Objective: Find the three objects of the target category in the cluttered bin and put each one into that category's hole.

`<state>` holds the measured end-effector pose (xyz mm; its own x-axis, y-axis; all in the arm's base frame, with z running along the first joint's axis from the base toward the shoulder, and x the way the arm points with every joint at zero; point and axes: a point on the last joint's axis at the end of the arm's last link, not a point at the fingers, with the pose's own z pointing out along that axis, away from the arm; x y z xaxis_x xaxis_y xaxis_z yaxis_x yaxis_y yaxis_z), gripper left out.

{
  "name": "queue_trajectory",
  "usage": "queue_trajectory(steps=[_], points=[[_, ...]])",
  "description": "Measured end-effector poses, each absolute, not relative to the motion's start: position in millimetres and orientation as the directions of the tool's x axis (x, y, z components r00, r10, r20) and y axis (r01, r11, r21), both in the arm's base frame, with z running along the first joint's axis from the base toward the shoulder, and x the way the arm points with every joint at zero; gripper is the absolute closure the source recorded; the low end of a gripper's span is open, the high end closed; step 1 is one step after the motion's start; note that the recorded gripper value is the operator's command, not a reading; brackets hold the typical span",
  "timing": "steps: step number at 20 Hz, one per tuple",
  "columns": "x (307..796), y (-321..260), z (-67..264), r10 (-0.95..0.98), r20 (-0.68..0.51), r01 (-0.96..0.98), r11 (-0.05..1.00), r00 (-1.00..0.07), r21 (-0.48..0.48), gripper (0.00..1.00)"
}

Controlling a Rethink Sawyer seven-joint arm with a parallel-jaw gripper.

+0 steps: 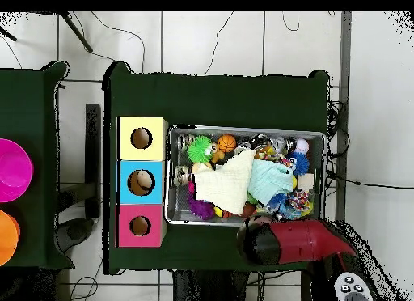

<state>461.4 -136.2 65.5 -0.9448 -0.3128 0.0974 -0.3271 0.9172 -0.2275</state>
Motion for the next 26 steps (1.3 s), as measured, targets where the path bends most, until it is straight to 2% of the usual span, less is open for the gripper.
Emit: queue_trajectory(steps=[8,26], points=[[454.0,-149.3,43.1,-0.357,0.117,-0.375,0.898,-0.927,-0.229,0.00],[447.0,-181.0,41.7,-0.357,0.125,-0.377,0.890,-0.926,-0.255,0.00]])
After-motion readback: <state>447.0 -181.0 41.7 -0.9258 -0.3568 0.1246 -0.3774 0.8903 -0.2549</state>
